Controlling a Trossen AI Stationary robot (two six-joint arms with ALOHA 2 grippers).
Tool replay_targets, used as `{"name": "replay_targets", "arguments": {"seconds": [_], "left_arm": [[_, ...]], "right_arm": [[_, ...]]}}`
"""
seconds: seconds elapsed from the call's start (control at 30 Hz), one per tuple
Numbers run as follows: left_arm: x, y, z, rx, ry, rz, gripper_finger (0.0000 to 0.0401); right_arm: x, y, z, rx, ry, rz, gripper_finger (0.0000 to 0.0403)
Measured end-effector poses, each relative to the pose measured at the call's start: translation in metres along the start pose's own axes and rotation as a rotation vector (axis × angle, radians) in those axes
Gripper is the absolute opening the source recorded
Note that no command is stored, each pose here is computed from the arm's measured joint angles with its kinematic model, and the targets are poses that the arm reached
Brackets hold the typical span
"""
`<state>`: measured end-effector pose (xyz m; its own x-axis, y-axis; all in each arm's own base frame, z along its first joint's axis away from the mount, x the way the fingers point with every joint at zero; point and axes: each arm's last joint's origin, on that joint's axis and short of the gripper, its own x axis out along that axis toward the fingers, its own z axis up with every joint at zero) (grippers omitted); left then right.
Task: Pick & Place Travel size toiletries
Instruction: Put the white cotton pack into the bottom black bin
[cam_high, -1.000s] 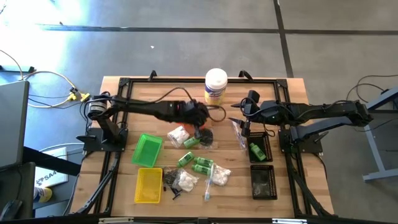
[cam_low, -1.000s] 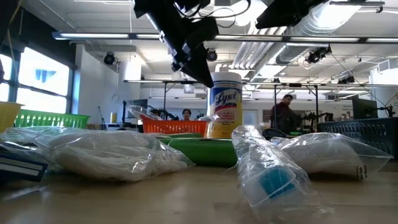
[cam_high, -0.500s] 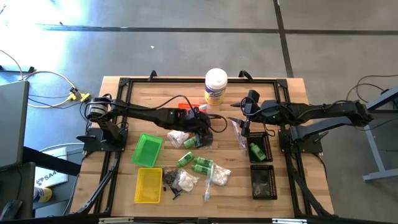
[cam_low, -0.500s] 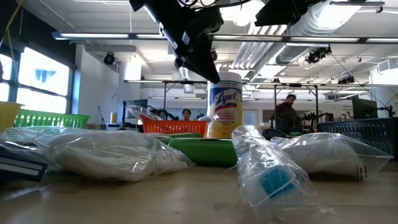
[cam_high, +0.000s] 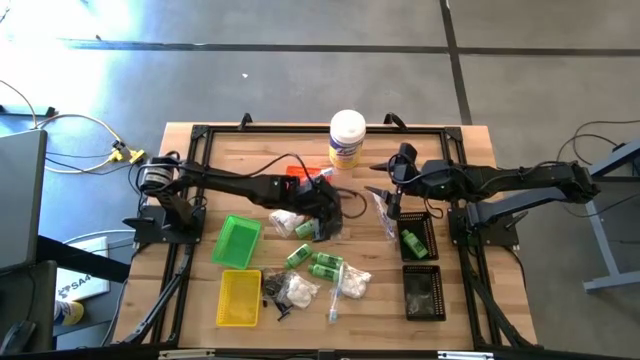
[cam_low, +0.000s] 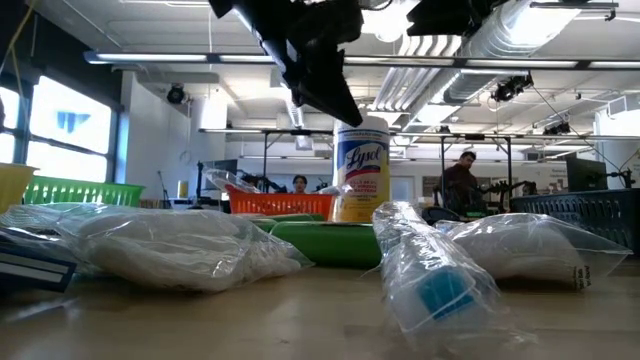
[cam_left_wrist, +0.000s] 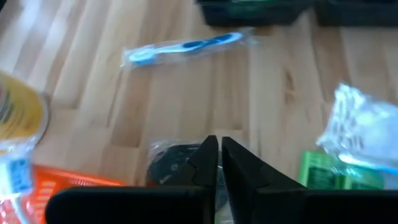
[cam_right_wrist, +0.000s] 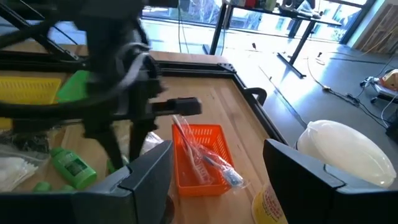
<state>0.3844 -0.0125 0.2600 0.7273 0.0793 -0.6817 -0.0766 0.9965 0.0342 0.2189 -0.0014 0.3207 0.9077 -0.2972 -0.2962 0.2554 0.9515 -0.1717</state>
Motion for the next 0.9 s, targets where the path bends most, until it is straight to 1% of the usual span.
{"name": "replay_targets", "arguments": {"seconds": [0.1, 0.17, 0.3, 0.43, 0.6, 0.7, 0.9], "left_arm": [[0.0, -0.012, -0.002, 0.074, -0.004, -0.02, 0.0019], [0.002, -0.017, -0.008, 0.101, -0.013, -0.014, 0.0019], [0.01, -0.021, -0.031, 0.099, -0.008, -0.016, 0.0019], [0.006, -0.02, -0.046, 0.082, -0.079, -0.041, 0.0019], [-0.022, -0.015, -0.057, 0.077, -0.194, -0.07, 0.0019], [-0.043, -0.01, -0.072, 0.075, -0.215, -0.071, 0.0019], [-0.077, -0.011, -0.102, 0.094, -0.338, -0.096, 0.0019]], "right_arm": [[0.0, 0.0, 0.0, 0.004, -0.001, -0.001, 0.0243], [0.0, 0.0, 0.0, 0.023, -0.002, -0.001, 0.0243], [0.0, 0.0, 0.0, 0.042, -0.002, 0.0, 0.0243], [0.0, 0.0, 0.0, 0.043, -0.003, -0.001, 0.0243], [0.0, 0.0, 0.001, 0.052, -0.008, -0.001, 0.0243], [0.0, 0.0, 0.001, 0.053, -0.01, -0.001, 0.0243], [0.0, 0.0, 0.002, 0.056, -0.019, -0.002, 0.0243]]}}
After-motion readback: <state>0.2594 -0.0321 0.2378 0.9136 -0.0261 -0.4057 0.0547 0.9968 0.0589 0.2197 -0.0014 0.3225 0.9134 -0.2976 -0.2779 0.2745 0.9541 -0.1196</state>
